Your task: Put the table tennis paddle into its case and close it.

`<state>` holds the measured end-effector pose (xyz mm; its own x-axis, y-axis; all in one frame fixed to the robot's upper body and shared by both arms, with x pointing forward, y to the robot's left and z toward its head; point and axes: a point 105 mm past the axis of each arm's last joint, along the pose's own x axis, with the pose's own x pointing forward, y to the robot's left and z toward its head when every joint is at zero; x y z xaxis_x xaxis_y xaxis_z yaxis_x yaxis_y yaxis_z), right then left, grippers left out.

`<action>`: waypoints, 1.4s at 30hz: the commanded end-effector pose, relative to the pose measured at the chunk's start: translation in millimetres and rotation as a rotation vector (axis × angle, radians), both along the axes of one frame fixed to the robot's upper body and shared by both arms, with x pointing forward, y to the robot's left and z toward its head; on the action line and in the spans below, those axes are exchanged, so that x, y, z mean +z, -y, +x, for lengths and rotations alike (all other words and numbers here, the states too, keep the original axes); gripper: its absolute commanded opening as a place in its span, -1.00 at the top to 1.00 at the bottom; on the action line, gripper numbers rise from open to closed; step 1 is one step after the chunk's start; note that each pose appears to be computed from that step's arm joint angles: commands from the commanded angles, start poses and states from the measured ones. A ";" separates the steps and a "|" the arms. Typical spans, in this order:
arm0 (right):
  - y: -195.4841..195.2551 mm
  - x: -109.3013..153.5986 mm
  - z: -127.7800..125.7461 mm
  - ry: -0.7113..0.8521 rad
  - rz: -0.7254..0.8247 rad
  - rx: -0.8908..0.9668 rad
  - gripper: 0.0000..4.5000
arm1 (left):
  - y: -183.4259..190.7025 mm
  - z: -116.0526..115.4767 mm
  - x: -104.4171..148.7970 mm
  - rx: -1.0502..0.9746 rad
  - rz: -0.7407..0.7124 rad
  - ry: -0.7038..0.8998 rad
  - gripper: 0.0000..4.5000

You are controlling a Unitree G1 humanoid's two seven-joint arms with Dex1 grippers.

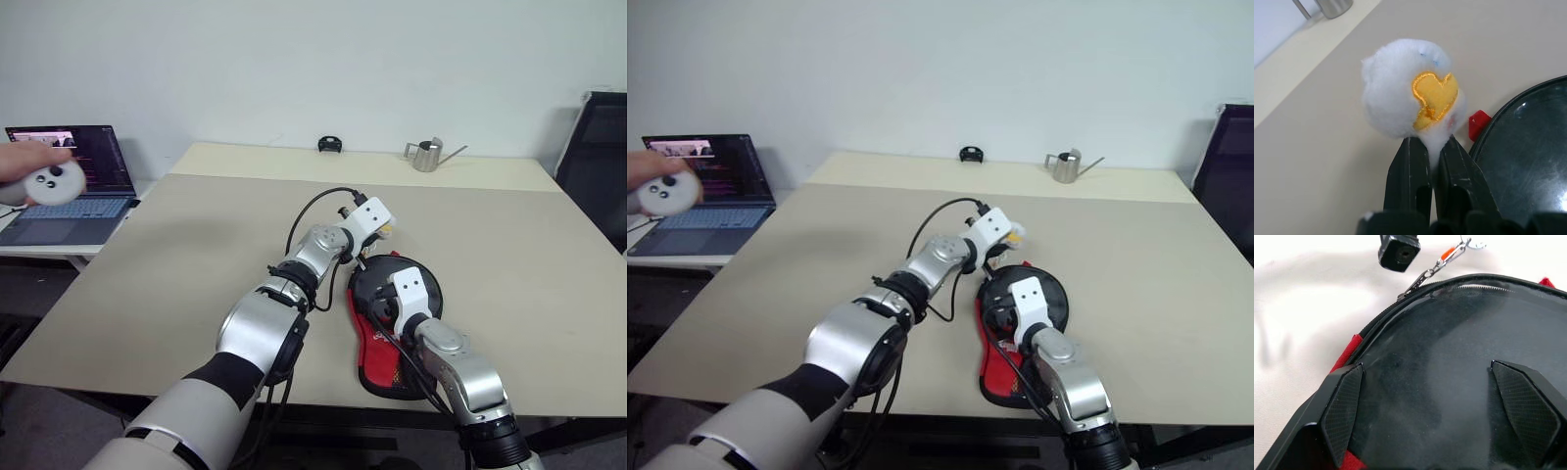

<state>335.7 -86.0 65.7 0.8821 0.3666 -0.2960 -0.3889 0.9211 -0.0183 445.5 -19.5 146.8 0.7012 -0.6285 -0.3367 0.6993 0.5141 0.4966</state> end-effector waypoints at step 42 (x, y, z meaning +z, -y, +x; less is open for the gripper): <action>19.9 -74.0 -74.2 -0.384 -0.024 -0.200 -1.00 | 50.8 -12.3 9.4 0.024 0.033 0.094 1.00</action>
